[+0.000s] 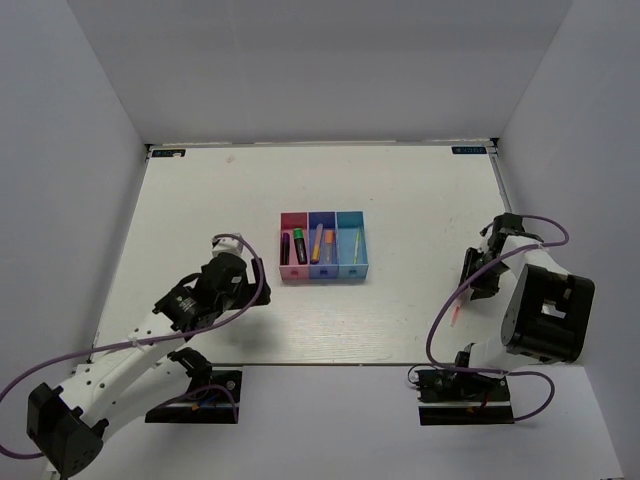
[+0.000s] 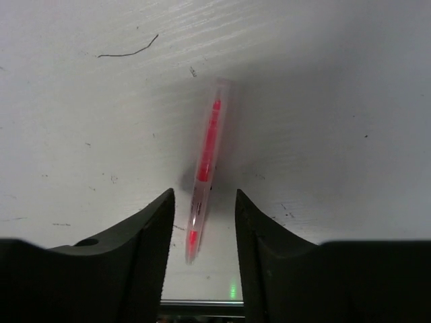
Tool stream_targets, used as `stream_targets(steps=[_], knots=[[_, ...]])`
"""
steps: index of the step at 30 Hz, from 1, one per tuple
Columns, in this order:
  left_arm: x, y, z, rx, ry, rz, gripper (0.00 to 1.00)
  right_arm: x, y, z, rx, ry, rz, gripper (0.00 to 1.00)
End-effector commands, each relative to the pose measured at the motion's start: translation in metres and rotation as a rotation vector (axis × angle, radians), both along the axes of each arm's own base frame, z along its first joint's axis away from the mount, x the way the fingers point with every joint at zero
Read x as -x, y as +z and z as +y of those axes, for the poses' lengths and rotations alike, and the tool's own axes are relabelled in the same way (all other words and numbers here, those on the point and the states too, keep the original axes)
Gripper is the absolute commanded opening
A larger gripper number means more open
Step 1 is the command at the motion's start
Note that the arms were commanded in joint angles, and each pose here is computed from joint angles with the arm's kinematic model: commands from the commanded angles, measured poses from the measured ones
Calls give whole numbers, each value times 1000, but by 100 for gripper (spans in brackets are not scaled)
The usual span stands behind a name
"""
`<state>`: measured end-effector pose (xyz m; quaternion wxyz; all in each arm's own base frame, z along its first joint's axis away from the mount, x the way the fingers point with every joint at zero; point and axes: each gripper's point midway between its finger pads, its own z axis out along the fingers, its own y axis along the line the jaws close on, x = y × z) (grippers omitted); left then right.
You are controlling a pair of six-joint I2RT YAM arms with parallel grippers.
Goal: Sort the stationery into containers
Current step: Pick up the pen from the center of the board.
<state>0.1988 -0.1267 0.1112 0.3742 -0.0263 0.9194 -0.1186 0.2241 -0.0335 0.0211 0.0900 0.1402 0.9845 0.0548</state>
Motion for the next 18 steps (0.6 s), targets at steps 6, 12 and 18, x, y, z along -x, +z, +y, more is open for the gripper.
stream_targets(steps=[6,12,18], knots=[[13,-11,5,61,55,56,100,-9,-15,-17,157,-9,10,36],[24,-24,19,49,108,76,100,7,-36,-9,166,23,84,19],[33,-30,28,45,135,90,100,-2,-28,24,-21,64,49,0]])
